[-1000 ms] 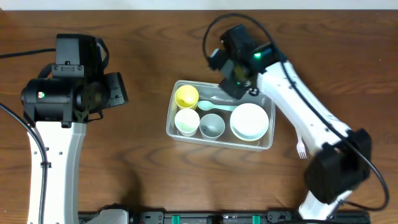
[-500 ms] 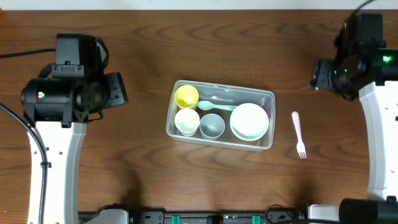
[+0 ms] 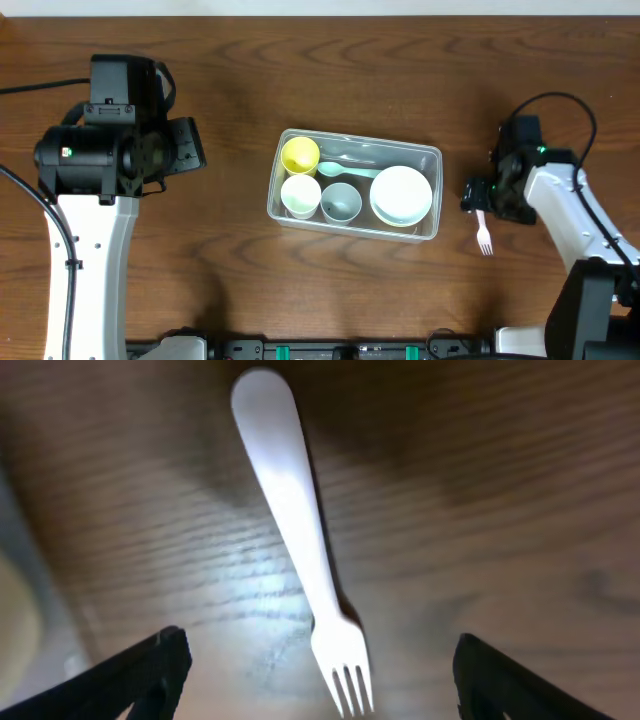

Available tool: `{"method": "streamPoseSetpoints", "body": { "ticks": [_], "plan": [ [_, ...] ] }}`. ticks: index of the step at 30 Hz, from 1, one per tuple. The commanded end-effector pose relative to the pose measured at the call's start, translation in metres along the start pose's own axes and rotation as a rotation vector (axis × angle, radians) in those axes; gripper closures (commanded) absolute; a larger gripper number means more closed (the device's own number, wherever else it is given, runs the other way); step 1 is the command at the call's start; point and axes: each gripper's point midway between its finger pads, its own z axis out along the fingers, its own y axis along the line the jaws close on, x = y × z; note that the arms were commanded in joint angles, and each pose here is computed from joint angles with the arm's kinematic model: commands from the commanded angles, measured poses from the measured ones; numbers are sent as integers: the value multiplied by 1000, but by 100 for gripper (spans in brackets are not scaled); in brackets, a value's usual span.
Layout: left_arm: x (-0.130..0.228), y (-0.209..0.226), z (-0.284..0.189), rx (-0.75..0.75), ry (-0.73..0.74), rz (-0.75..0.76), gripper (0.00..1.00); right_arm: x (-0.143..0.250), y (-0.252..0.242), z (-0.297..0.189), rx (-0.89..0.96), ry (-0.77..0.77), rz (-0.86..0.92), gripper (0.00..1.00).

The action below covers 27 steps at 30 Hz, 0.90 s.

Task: Pack container
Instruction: 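Move the right gripper back down to the white fork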

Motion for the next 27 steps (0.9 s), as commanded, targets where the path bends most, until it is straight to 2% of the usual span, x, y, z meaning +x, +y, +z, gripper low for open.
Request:
{"method": "streamPoseSetpoints", "body": {
  "ticks": [1,10,15,17,20,27],
  "plan": [
    [-1,3,-1,-11,2,-14,38,3,-2,14,-4,-19,-13,14],
    [1,3,-1,-13,9,-13,38,11,2,48,-34,-79,-29,13],
    [1,3,-1,-13,9,-13,39,14,1,50,-34,-75,-29,18],
    [1,3,-1,-13,9,-14,38,15,1,50,-33,-72,-29,27],
    [1,3,-1,-13,9,-17,38,15,1,50,-33,-70,-25,48],
    [1,3,-1,-13,9,-17,38,17,1,50,-32,-63,-26,66]
  ]
}}
